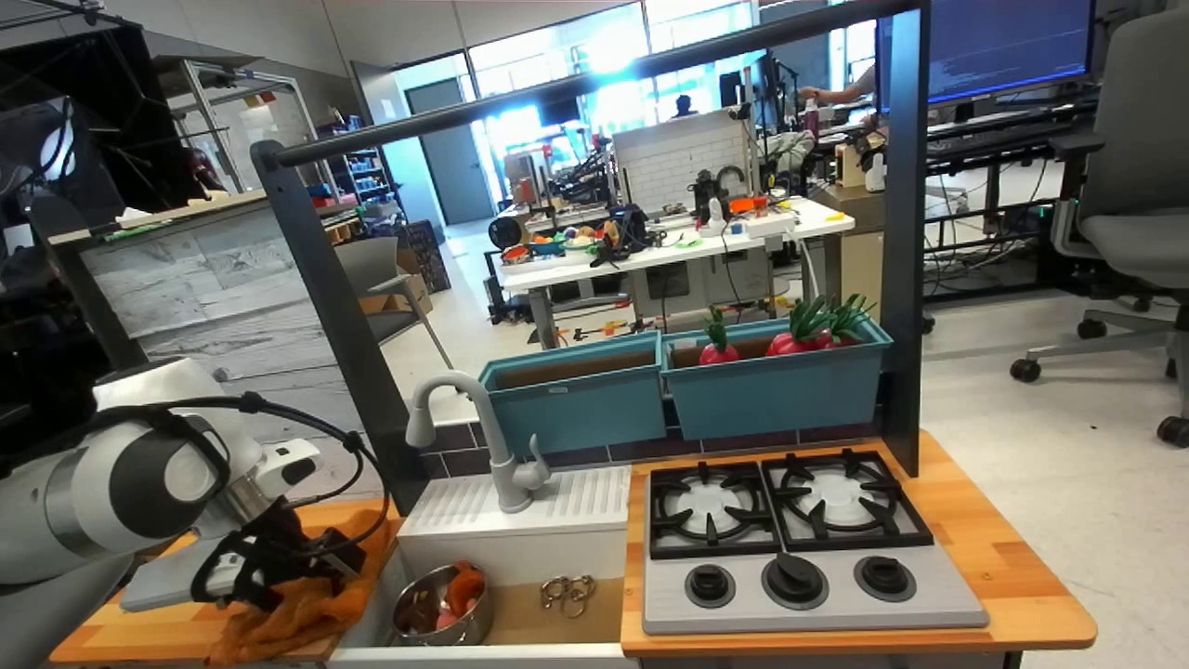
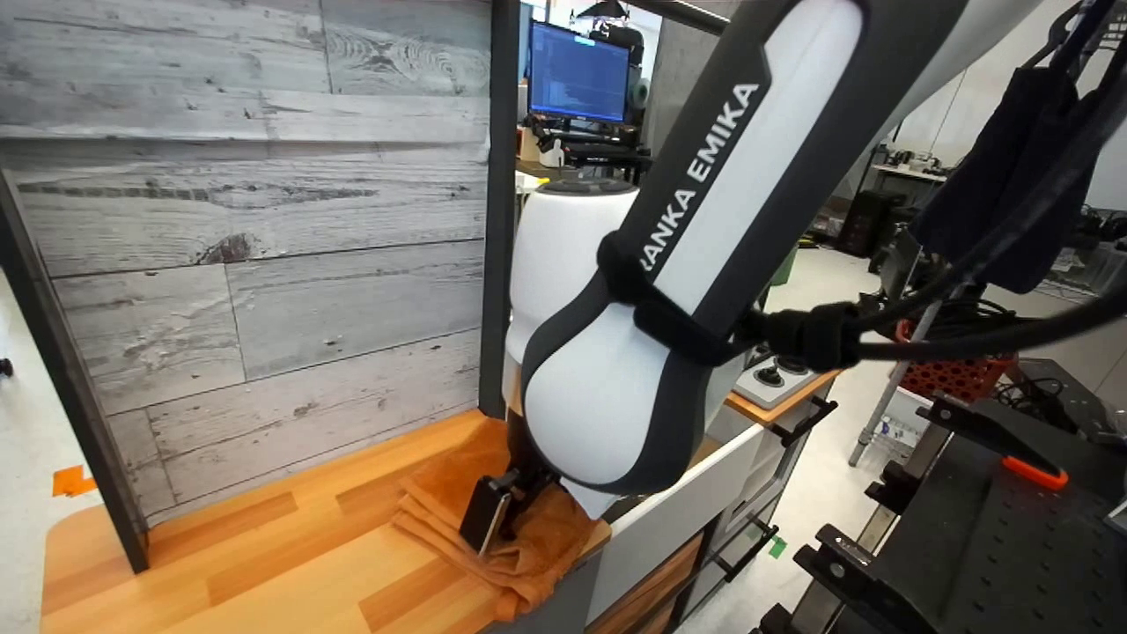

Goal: Put the toys in the pot and wipe the counter with the orange towel

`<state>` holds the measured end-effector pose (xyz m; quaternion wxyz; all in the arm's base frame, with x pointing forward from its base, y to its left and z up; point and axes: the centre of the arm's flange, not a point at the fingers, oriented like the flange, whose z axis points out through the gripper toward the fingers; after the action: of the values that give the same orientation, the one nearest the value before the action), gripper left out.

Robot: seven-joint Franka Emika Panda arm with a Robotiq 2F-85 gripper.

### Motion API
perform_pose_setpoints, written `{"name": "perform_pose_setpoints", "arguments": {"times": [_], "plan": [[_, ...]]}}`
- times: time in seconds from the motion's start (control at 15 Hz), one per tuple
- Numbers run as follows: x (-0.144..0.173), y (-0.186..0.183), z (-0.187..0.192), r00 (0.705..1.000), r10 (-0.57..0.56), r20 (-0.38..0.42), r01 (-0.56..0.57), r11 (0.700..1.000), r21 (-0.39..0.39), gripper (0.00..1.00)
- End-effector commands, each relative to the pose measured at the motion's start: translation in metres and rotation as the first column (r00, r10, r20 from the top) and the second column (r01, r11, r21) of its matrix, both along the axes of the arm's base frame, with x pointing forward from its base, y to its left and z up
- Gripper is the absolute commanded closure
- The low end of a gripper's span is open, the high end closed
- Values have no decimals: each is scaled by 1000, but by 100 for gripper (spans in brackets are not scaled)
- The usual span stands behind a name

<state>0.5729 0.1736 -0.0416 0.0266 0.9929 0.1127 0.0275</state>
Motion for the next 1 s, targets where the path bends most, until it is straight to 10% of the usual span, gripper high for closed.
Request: {"name": "perform_pose_setpoints", "arguments": {"times": [0.0, 0.53, 0.93], "plan": [[1, 53, -33, 996, 83, -29, -83, 996, -12, 0], [-13, 174, -26, 971, 206, 119, -230, 940, 252, 0], [27, 133, -28, 966, 173, 194, -224, 934, 280, 0]]}}
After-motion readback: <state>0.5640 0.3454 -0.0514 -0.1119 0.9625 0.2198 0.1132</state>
